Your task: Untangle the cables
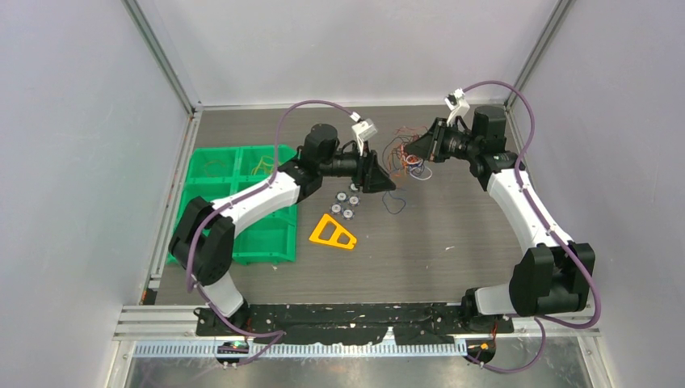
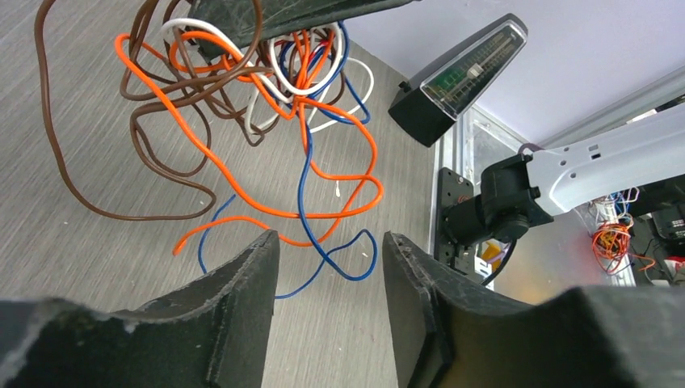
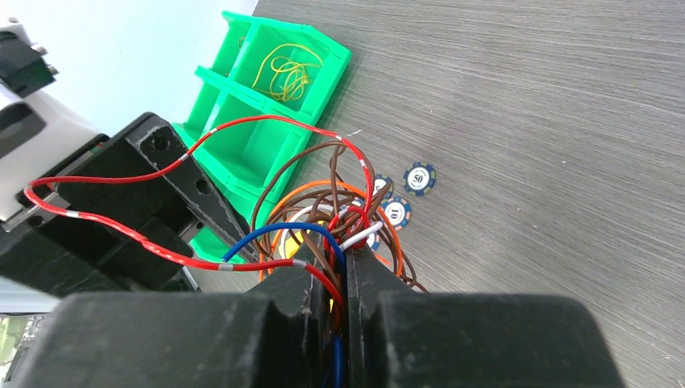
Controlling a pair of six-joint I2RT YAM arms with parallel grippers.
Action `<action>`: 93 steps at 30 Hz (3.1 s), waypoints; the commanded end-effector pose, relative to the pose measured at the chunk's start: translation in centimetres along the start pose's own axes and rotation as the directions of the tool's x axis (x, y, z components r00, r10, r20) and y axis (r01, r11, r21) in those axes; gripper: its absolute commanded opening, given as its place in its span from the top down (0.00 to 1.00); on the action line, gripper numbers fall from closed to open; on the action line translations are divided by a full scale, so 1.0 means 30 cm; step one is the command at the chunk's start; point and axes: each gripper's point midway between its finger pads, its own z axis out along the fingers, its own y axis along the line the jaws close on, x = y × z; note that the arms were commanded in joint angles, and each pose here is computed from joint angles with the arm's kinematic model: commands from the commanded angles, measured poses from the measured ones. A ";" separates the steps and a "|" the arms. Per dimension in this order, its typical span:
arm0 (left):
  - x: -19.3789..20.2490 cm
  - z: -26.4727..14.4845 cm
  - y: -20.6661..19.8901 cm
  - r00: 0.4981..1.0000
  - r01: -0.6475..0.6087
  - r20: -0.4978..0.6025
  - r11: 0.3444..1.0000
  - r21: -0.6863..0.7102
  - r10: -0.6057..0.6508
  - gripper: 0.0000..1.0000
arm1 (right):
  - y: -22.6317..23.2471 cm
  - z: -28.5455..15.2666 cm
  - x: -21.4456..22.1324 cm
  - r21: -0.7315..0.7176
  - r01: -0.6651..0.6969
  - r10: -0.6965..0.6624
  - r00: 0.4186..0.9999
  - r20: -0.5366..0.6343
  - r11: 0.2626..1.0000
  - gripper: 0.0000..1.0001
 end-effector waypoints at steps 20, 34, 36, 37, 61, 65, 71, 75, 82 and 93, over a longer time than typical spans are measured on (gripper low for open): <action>-0.078 -0.407 -0.166 0.913 -0.401 -0.085 0.916 -0.001 0.400 1.00 | -0.428 -0.107 -0.092 0.299 -0.121 0.088 0.989 0.122 0.947 0.80; -0.218 -0.801 -0.251 0.937 -0.337 0.005 0.906 -0.257 0.350 1.00 | -0.780 -0.236 -0.047 0.511 -0.169 0.122 0.985 0.124 0.843 0.78; -0.269 -0.867 -0.246 0.940 -0.306 0.045 0.894 -0.327 0.338 1.00 | -0.807 -0.247 -0.039 0.535 -0.154 0.111 0.987 0.112 0.830 0.79; -0.292 -0.893 -0.253 0.934 -0.312 0.057 0.881 -0.356 0.353 1.00 | -0.822 -0.252 -0.034 0.551 -0.152 0.110 0.988 0.108 0.820 0.80; -0.461 -1.181 -0.148 0.915 -0.141 0.183 0.709 -0.691 0.360 1.00 | -0.954 -0.339 -0.028 0.652 -0.103 0.096 0.994 0.046 0.751 0.95; -0.336 -0.967 -0.118 0.929 -0.312 -0.003 0.779 -0.544 0.369 0.43 | -0.784 -0.243 -0.041 0.402 -0.215 0.201 0.977 0.075 0.890 0.95; -0.236 -0.637 -0.074 0.913 -0.402 -0.053 0.869 -0.290 0.405 0.25 | -0.512 -0.183 -0.087 0.186 -0.319 0.297 0.945 0.135 0.929 0.95; -0.250 -0.419 -0.094 0.892 -0.449 -0.017 0.884 -0.126 0.451 0.32 | -0.303 -0.151 -0.112 0.011 -0.311 0.307 0.943 0.125 0.950 0.95; -0.263 -0.132 -0.129 0.843 -0.538 0.025 0.843 0.025 0.537 0.38 | -0.093 -0.149 -0.108 -0.108 -0.244 0.256 0.961 0.108 0.964 0.95; -0.188 0.079 -0.090 0.812 -0.581 0.009 0.809 0.087 0.583 0.32 | 0.058 -0.100 -0.021 -0.187 -0.279 0.286 0.958 0.013 0.942 0.95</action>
